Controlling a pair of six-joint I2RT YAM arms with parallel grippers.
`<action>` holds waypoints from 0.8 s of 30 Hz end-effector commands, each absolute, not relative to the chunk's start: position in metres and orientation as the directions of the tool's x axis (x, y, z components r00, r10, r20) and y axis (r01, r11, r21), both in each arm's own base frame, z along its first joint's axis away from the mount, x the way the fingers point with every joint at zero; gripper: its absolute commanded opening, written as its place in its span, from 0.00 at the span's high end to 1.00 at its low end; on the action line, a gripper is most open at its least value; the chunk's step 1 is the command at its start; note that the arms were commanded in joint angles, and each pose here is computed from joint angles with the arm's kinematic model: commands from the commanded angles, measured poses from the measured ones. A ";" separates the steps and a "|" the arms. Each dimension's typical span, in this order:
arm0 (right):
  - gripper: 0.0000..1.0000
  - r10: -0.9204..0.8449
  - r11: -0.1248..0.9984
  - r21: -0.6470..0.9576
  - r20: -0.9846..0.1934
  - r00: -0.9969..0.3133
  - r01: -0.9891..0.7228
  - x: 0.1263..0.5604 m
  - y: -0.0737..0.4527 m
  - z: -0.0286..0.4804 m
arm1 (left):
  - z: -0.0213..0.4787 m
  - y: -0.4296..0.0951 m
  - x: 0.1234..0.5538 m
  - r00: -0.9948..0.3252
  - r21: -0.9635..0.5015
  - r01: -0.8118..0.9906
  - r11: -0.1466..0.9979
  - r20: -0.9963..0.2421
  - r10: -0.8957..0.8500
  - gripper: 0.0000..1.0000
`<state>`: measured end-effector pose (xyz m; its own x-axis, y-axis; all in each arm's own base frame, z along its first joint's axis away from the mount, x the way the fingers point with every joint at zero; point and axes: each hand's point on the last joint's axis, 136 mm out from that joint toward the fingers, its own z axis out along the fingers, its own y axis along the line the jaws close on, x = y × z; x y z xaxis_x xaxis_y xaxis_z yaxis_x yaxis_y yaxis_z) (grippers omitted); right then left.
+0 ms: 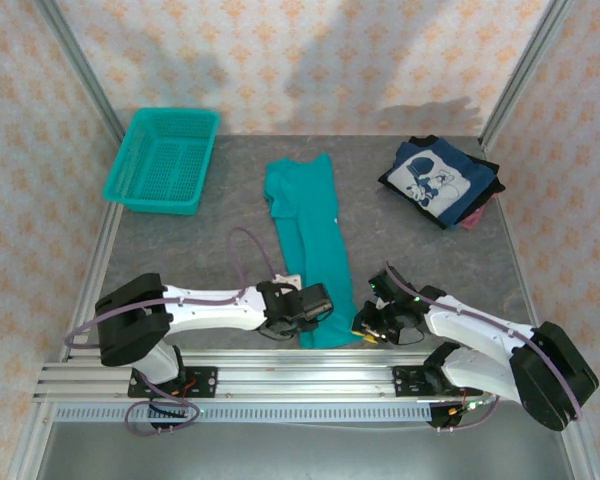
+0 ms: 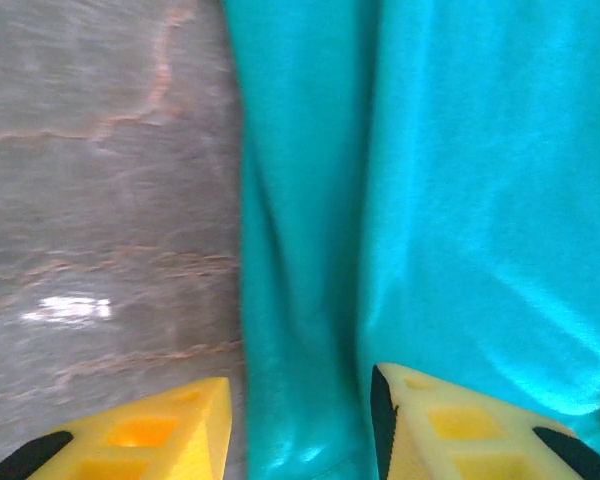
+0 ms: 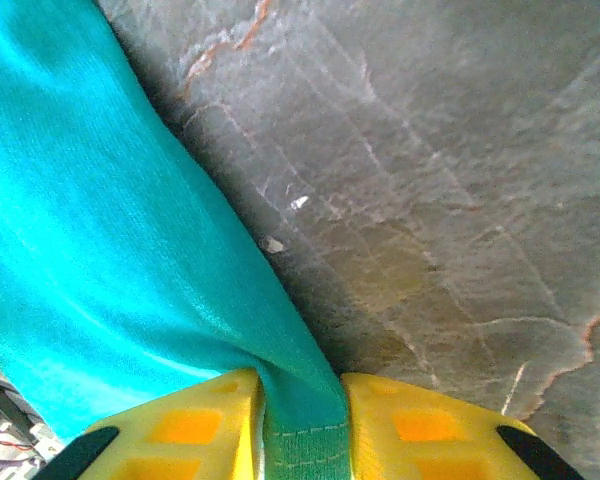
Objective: Fold and stack the t-shirts
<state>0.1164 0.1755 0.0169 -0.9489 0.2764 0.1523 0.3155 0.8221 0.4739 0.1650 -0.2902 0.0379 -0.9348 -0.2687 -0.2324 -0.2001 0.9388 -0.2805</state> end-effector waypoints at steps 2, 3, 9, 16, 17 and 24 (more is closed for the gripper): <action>0.72 0.303 0.831 0.468 0.071 -0.950 0.300 0.133 0.173 0.010 | 0.023 -0.299 0.164 -0.927 -0.314 -0.242 0.918 -0.204 -0.314 0.65; 0.72 0.303 0.831 0.469 0.070 -0.950 0.299 0.133 0.173 0.010 | 0.018 -0.297 0.161 -0.931 -0.292 -0.247 0.924 -0.193 -0.310 0.67; 0.72 0.302 0.831 0.469 0.072 -0.951 0.299 0.133 0.173 0.010 | 0.002 -0.290 0.150 -0.939 -0.233 -0.264 0.936 -0.158 -0.305 0.72; 0.78 0.297 0.818 0.494 0.079 -0.951 0.297 0.135 0.179 0.015 | -0.002 -0.303 0.152 -0.951 -0.236 -0.227 0.945 -0.157 -0.267 0.91; 0.81 0.296 0.814 0.500 0.081 -0.952 0.296 0.134 0.180 0.017 | -0.001 -0.302 0.151 -0.952 -0.228 -0.222 0.948 -0.160 -0.261 0.94; 0.99 0.317 0.775 0.551 0.083 -0.945 0.308 0.132 0.183 0.039 | 0.032 -0.270 0.141 -0.937 -0.200 -0.215 0.956 -0.234 -0.260 1.00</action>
<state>0.1213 0.1783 0.0256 -0.9459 0.2953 0.1341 0.3216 0.8004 0.5059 0.1527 -0.3003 0.0232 -0.9416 -0.2717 -0.1991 -0.2112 0.9367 -0.2793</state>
